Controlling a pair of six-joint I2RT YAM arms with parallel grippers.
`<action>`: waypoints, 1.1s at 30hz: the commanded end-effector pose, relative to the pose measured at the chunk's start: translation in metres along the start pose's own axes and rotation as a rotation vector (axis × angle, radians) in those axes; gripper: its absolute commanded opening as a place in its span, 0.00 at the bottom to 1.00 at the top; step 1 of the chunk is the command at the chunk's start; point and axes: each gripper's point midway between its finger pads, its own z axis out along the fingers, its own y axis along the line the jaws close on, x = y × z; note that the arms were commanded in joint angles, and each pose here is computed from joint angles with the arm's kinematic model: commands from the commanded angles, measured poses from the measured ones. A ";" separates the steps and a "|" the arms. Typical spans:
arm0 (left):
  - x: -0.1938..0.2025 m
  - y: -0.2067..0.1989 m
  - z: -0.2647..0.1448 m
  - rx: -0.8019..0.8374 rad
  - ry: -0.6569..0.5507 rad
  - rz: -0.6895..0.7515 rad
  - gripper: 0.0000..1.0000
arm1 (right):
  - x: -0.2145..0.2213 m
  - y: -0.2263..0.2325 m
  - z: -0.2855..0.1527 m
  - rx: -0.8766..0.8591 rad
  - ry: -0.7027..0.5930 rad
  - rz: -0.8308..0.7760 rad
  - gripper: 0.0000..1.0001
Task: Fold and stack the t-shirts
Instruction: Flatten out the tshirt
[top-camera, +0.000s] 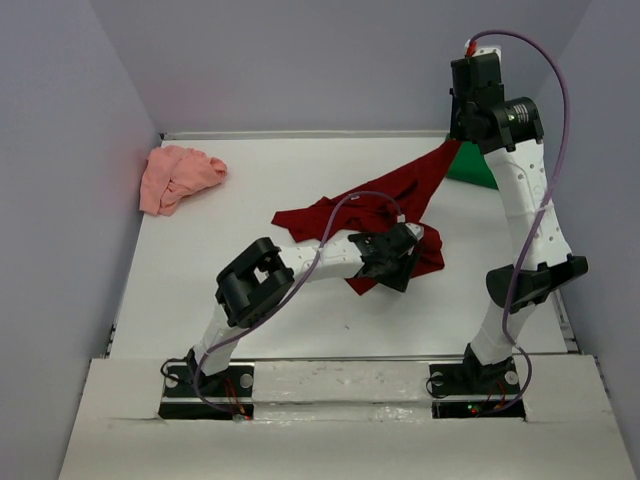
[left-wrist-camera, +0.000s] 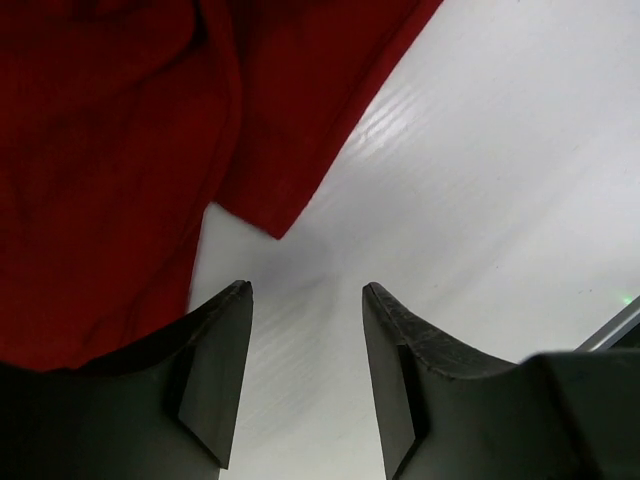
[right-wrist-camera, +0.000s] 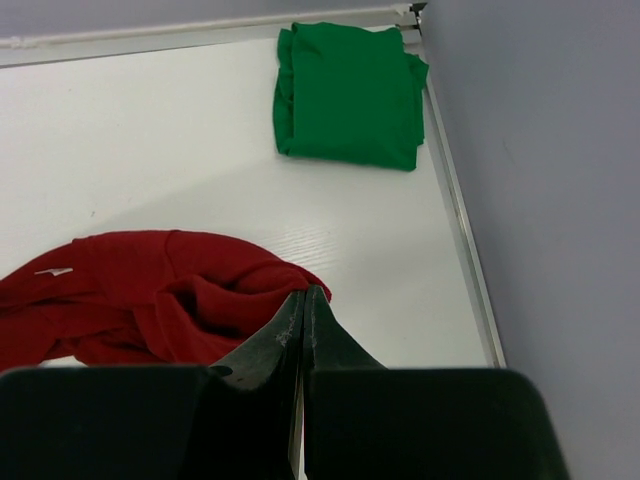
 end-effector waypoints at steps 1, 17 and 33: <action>-0.026 -0.012 -0.002 0.020 -0.060 0.019 0.60 | -0.021 -0.009 -0.017 -0.029 -0.084 0.057 0.00; -0.042 -0.019 0.016 0.017 -0.049 0.057 0.61 | -0.022 -0.009 -0.022 -0.050 -0.088 0.064 0.00; -0.032 0.007 0.037 -0.057 0.003 0.036 0.53 | -0.023 -0.009 -0.030 -0.079 -0.097 0.074 0.00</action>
